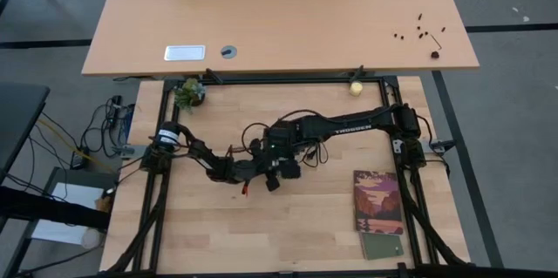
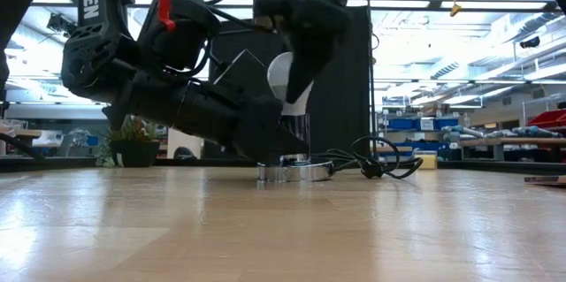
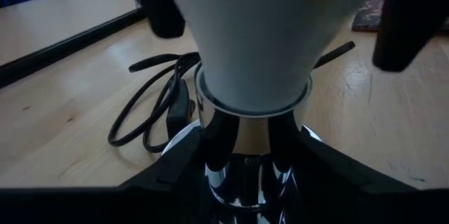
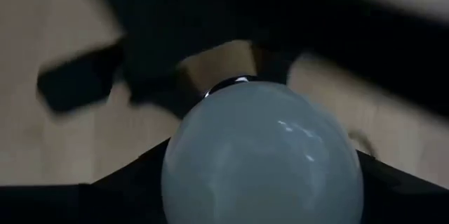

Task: Screw lightbulb
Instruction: Remove the white lightbulb from the silver lamp

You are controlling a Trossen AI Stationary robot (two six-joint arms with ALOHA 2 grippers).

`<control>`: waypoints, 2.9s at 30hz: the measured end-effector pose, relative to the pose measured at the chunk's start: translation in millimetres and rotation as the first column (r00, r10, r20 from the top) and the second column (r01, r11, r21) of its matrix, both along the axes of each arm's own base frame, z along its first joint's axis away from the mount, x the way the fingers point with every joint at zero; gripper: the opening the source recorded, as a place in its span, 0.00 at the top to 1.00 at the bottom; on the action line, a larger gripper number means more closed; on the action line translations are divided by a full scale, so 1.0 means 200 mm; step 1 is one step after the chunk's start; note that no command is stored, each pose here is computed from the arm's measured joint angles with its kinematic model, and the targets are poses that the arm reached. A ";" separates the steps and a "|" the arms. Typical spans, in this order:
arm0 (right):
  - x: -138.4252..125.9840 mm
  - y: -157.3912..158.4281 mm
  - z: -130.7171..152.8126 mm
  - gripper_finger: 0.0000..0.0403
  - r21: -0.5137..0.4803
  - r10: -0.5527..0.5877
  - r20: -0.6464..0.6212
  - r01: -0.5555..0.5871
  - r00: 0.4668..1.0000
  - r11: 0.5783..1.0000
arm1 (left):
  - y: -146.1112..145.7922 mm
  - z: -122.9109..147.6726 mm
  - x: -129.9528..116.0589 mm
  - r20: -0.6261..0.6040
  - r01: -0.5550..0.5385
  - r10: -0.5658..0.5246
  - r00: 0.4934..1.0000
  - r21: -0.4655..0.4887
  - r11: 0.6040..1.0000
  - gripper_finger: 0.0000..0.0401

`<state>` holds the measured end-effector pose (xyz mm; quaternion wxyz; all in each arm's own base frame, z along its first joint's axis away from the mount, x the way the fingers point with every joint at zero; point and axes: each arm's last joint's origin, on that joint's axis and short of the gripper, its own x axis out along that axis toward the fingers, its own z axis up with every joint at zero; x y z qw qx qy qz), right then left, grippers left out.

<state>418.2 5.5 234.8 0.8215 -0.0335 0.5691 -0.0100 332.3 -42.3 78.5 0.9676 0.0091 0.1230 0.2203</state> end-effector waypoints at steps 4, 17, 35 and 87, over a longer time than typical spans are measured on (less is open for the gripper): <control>0.00 0.00 0.00 0.34 -0.111 0.365 -0.044 -0.368 0.930 0.923 | 0.00 0.00 0.00 -0.003 -0.001 0.001 1.000 0.007 1.000 0.52; -0.02 -0.02 0.00 0.32 -0.312 0.692 -0.313 -0.758 0.651 0.573 | 0.00 0.00 0.00 0.005 -0.004 0.004 1.000 -0.013 1.000 0.52; -0.05 0.08 0.16 0.05 -0.090 -0.118 -0.069 0.112 0.991 0.990 | 0.00 0.00 0.00 0.005 0.003 -0.003 1.000 -0.013 1.000 0.53; -0.03 0.08 0.02 0.33 -0.318 0.727 -0.339 -0.800 0.597 0.509 | 0.00 0.00 0.00 -0.001 -0.001 0.001 1.000 0.000 1.000 0.53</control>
